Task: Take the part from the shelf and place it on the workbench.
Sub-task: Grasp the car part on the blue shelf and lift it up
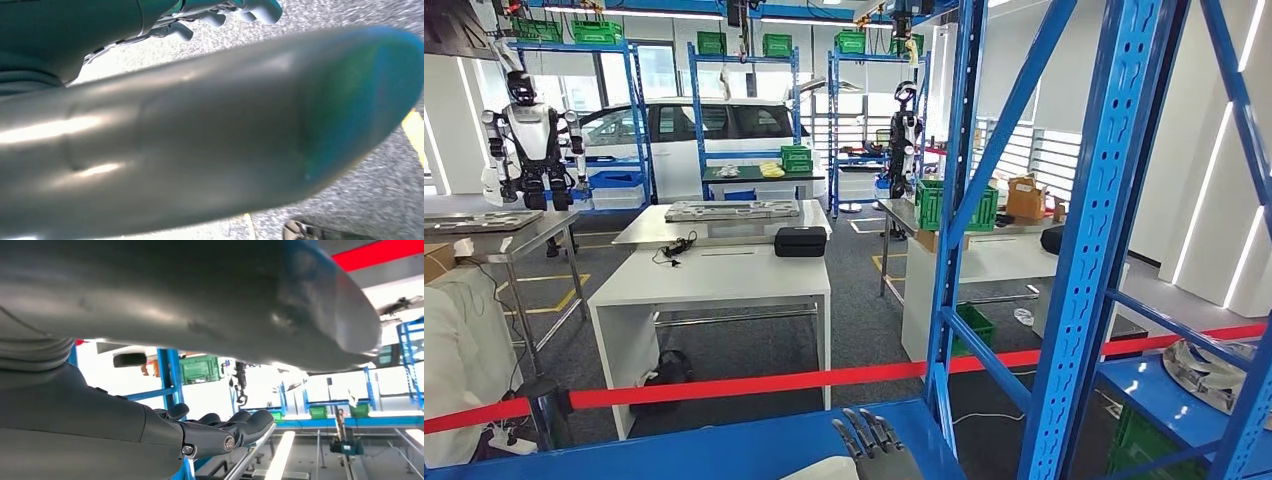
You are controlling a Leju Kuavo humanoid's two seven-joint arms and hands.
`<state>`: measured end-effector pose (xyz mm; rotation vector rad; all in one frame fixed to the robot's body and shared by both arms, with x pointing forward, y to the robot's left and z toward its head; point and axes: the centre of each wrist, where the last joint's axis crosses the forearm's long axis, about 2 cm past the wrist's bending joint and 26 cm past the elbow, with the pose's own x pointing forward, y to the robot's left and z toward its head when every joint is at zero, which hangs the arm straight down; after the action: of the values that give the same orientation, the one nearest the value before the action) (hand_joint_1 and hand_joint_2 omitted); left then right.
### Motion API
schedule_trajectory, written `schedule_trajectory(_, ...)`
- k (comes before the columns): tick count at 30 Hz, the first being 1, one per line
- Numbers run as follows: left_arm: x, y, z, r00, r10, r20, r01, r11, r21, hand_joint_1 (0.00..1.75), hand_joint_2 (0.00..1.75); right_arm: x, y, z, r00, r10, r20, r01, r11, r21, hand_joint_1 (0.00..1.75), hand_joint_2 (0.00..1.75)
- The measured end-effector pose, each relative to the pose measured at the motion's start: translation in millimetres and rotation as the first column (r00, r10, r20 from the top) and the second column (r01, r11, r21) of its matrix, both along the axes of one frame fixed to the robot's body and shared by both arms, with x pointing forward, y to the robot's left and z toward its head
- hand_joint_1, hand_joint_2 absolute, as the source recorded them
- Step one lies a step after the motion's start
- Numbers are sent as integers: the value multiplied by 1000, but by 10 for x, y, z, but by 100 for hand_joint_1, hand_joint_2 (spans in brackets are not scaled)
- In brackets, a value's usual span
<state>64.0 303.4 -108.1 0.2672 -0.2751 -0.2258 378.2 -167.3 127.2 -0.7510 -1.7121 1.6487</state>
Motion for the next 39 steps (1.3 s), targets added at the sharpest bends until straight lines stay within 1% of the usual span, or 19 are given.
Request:
schedule_trajectory(6, 10, -12, 1, 1000, 3, 0, -3, 1000, 1, 0, 0, -1, -3, -11, 1000, 4, -3, -4, 1000, 2, 0, 0)
schedule_trajectory(14, 74, -34, 13, 1000, 18, -15, -17, 999, 34, 0, 0, -10, -26, -112, 992, 59, -114, -54, 998, 46, 0, 0)
schedule_trajectory(19, 67, -34, 12, 1000, 22, -22, -21, 999, 36, 0, 0, -20, -32, -138, 989, 63, -130, -57, 997, 48, 0, 0)
schedule_trajectory(21, 65, -35, 12, 999, 21, -32, -20, 999, 41, 0, 0, -28, -47, -179, 983, 72, -171, -64, 997, 53, 0, 0)
schedule_trajectory(23, 79, -40, 15, 999, 15, -47, -12, 999, 52, 0, 0, -46, -91, -277, 964, 80, -253, -69, 996, 51, 0, 0)
schedule_trajectory(26, 98, -59, 18, 998, 5, -60, -2, 998, 59, 0, 0, -70, -150, -389, 942, 69, -328, -63, 998, 29, 0, 0)
schedule_trajectory(32, 128, -97, 23, 998, -1, -64, 5, 998, 56, 0, 0, -97, -204, -498, 915, 40, -402, -51, 999, -16, 0, 0)
schedule_trajectory(39, 131, -123, 23, 998, -3, -64, 7, 999, 52, 0, 0, -134, -231, -574, 902, 28, -431, -50, 998, -39, 0, 0)
